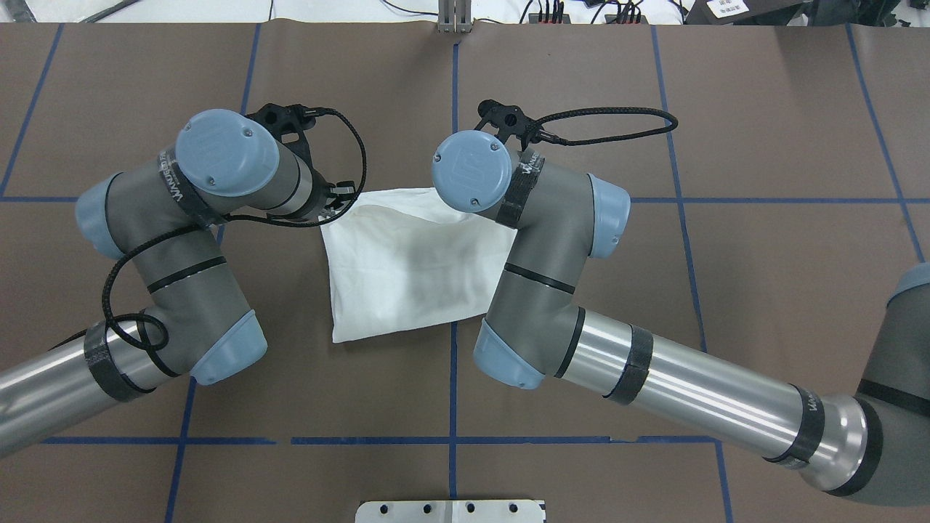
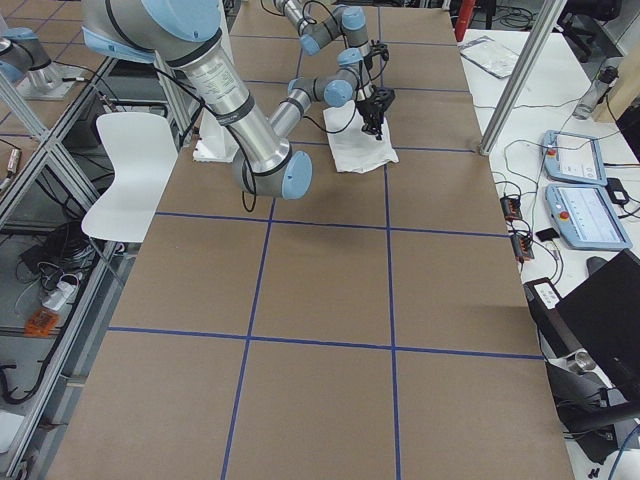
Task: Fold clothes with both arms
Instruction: 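Lift the near edge with both grippers and fold it away from the robot, then lay the folded edge down and open both grippers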
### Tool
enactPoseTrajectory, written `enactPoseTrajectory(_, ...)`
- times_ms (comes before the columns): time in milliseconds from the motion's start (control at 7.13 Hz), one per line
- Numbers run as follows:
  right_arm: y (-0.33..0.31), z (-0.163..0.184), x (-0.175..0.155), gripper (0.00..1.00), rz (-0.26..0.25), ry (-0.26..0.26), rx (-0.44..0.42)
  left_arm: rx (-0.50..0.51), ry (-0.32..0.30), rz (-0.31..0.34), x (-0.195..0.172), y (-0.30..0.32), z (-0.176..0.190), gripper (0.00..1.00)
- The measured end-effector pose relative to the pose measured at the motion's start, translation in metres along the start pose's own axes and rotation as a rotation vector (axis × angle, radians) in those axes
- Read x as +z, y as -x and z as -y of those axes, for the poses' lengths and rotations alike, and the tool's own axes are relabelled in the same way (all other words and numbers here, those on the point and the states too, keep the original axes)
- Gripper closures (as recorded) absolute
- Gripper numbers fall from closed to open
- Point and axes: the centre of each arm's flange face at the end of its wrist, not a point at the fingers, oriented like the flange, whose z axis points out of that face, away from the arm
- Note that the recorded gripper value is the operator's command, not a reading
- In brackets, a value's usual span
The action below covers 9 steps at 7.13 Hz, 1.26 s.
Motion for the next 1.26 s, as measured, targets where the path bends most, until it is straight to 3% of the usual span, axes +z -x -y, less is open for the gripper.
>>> enactPoseTrajectory(140,0.0,0.002,0.003,1.0,-0.005,-0.003,-0.001,0.009,-0.009,0.011,0.006,-0.002,0.004,1.0)
enactPoseTrajectory(280,0.0,0.006,0.004,0.17,-0.007,-0.006,0.002,0.02,-0.015,0.017,0.009,-0.003,0.009,0.16)
enactPoseTrajectory(421,0.0,0.008,0.005,0.0,-0.009,-0.009,0.003,0.032,-0.02,0.014,0.009,-0.003,0.012,0.0)
enactPoseTrajectory(701,0.002,0.014,0.007,0.0,-0.014,-0.009,-0.006,0.093,-0.027,-0.023,0.002,-0.005,0.017,0.0)
enactPoseTrajectory(981,0.004,0.019,0.002,0.0,-0.011,0.027,-0.03,0.123,0.001,-0.046,-0.002,-0.004,0.014,0.0)
enactPoseTrajectory(1262,0.002,0.006,-0.003,0.0,0.0,0.062,-0.064,0.22,0.022,-0.055,-0.007,0.01,0.014,0.0)
